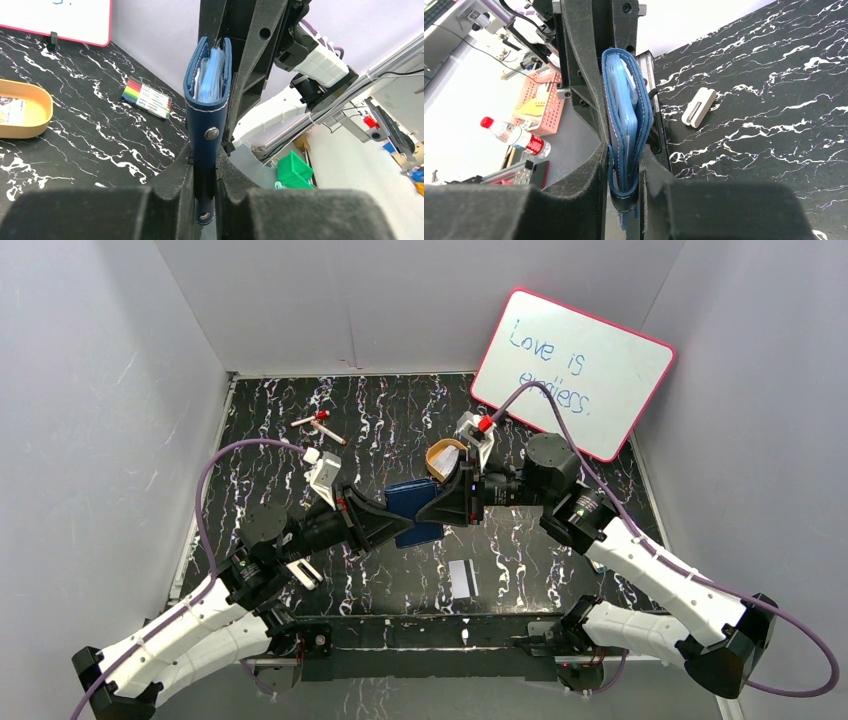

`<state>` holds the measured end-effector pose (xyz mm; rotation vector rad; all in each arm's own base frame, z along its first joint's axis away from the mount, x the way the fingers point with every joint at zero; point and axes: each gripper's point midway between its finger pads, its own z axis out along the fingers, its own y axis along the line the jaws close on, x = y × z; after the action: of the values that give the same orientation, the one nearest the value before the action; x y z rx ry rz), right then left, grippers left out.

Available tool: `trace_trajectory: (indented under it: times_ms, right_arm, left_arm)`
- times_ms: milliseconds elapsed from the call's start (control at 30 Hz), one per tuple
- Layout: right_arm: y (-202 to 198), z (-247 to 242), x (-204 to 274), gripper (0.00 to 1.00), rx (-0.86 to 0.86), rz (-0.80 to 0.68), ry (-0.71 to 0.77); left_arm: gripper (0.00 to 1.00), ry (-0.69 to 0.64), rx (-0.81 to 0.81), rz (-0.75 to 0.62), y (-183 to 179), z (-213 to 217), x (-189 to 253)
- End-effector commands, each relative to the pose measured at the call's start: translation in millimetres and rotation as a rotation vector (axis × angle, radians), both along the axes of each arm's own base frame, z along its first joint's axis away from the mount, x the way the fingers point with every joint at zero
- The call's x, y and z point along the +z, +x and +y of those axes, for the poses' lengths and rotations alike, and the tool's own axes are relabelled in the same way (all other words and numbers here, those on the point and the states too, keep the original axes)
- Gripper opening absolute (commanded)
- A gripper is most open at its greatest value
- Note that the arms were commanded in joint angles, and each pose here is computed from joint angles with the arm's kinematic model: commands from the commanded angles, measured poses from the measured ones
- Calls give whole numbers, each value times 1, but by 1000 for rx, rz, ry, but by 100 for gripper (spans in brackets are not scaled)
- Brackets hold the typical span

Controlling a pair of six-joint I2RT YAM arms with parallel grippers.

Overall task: Put the credit cards into the card holder
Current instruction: Close the card holder, then place the card holder at the center of the board.

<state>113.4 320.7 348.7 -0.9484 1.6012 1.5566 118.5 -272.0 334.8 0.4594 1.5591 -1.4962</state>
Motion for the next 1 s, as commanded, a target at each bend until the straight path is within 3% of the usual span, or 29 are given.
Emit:
trace_trajectory:
  times_ms: [0, 67, 167, 233, 300, 433, 600, 667, 833, 967]
  right_arm:
    - [3, -2, 27, 9, -33, -69, 90]
    - [7, -2, 28, 8, -59, -65, 100]
    - [12, -3, 32, 7, -101, -53, 121]
    - [15, -3, 34, 7, -119, -42, 134]
    - [15, -2, 35, 7, -117, -31, 146]
    - [13, -1, 37, 7, -108, -3, 168]
    - [10, 1, 40, 8, -90, 27, 190]
    - [8, 1, 42, 12, -78, 31, 196]
    - [-6, -5, 41, 44, -13, -18, 165]
    - [-20, -13, 33, 50, 37, -40, 131]
  left_arm:
    - [13, -47, -12, -49, -6, 4, 24]
    - [27, -42, -11, -43, -6, 3, 20]
    - [41, -41, -17, -36, -7, 4, 14]
    - [48, -49, -26, -31, -9, 4, 12]
    - [48, -58, -37, -27, -11, 4, 10]
    - [34, -67, -59, -16, -14, 2, 5]
    - [2, -63, -67, -9, -14, 0, 2]
    - [0, -68, -58, -9, -13, 0, 2]
    - [0, -120, 27, -18, -7, 15, 9]
    - [0, -178, 10, -31, -14, 20, 16]
